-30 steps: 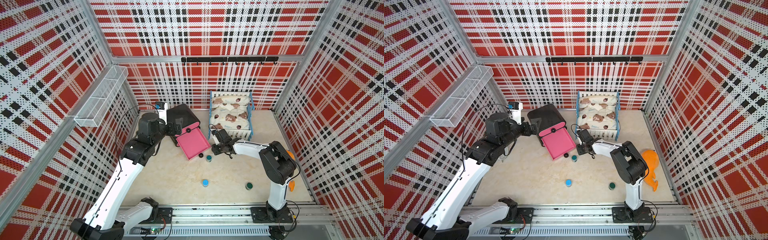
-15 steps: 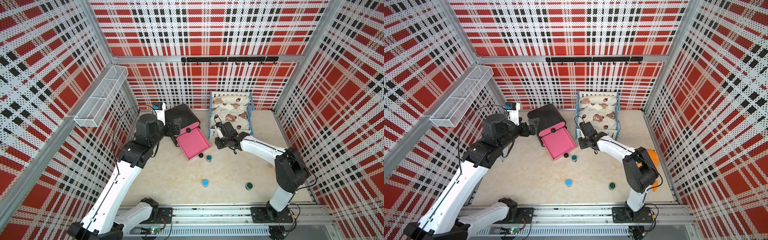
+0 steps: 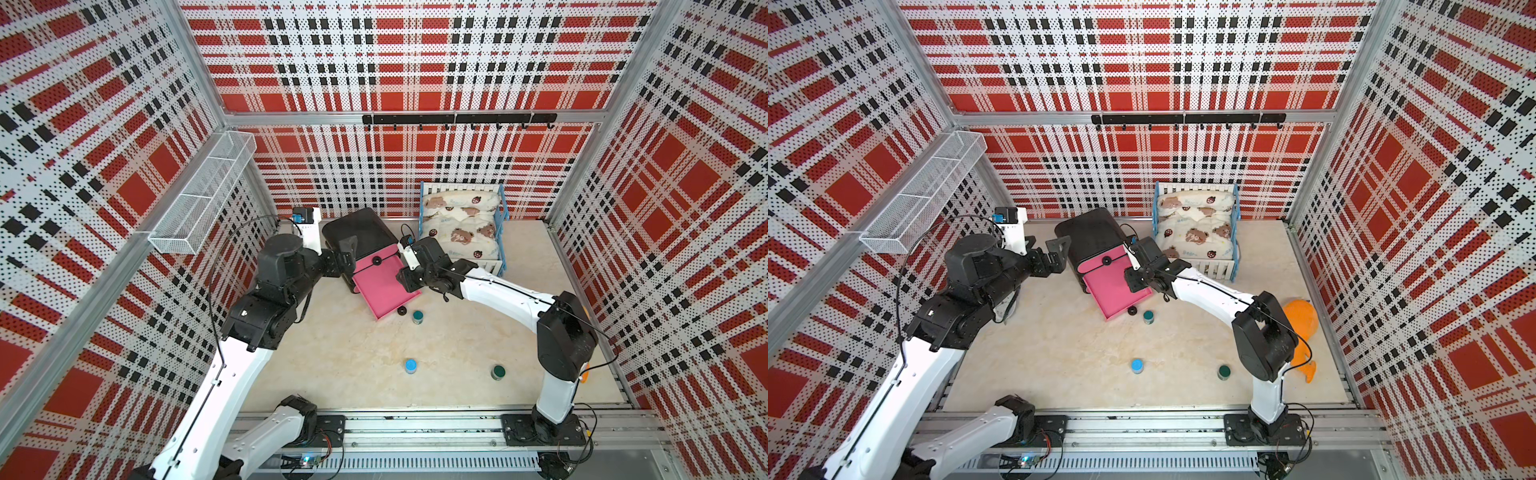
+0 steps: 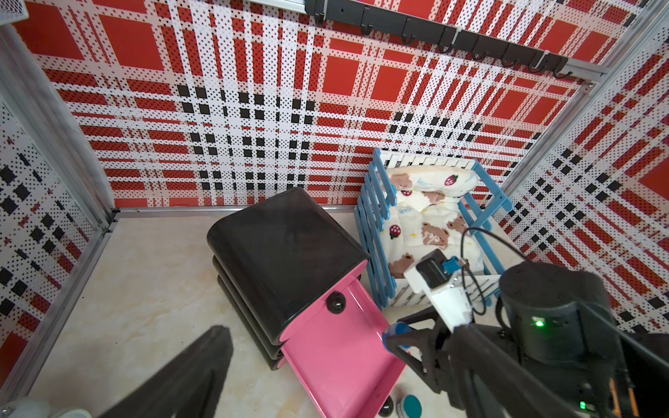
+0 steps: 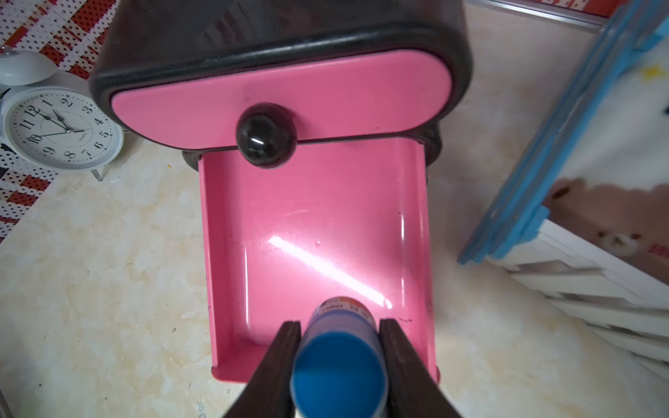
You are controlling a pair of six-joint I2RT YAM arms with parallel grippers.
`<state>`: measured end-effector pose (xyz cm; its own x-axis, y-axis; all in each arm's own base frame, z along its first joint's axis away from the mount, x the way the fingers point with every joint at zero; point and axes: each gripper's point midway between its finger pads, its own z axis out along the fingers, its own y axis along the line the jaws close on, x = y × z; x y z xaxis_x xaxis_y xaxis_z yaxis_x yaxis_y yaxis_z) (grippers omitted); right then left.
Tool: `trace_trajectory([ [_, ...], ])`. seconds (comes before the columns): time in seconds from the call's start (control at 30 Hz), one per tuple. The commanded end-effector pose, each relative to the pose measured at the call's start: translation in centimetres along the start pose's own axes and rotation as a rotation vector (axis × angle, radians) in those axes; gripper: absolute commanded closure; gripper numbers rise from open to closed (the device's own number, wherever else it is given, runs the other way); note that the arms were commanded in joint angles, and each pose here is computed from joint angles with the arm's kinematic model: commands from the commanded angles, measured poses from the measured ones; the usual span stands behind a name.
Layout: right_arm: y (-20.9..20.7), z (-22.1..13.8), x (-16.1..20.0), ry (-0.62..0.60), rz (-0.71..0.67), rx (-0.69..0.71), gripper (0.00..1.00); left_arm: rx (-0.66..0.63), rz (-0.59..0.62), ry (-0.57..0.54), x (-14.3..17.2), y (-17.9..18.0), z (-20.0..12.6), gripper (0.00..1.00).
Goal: Put the paint cans in the drawer according to color
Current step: Place the paint can in the drawer.
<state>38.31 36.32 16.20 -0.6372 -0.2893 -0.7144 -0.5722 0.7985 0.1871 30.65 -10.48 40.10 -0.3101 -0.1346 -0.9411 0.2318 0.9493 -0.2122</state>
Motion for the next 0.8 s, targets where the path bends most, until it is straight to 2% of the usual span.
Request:
trace_trajectory([
  [0.0,0.4,2.0,0.0,-0.017,0.007,0.0,0.76,0.048,-0.019,0.01,0.1,-1.0,-1.0,0.0],
  [0.2,-0.4,5.0,2.1,0.039,0.009,0.024,0.76,0.068,-0.016,0.028,0.7,-1.6,-1.1,0.0],
  [0.37,-1.0,5.8,3.1,0.046,0.011,0.046,0.74,0.05,-0.005,0.047,1.3,-1.5,-1.3,0.0],
  [0.47,-1.0,5.7,3.1,0.042,0.016,0.044,0.6,0.065,-0.002,0.06,1.9,-1.8,-1.4,0.0],
  [0.53,-0.9,5.3,2.8,0.032,0.017,0.046,0.46,0.07,-0.001,0.074,2.4,-2.0,-1.3,0.0],
  [0.77,-1.1,2.1,0.7,-0.009,-0.013,0.077,0.17,0.08,-0.006,0.095,3.4,-2.8,-1.7,0.0],
])
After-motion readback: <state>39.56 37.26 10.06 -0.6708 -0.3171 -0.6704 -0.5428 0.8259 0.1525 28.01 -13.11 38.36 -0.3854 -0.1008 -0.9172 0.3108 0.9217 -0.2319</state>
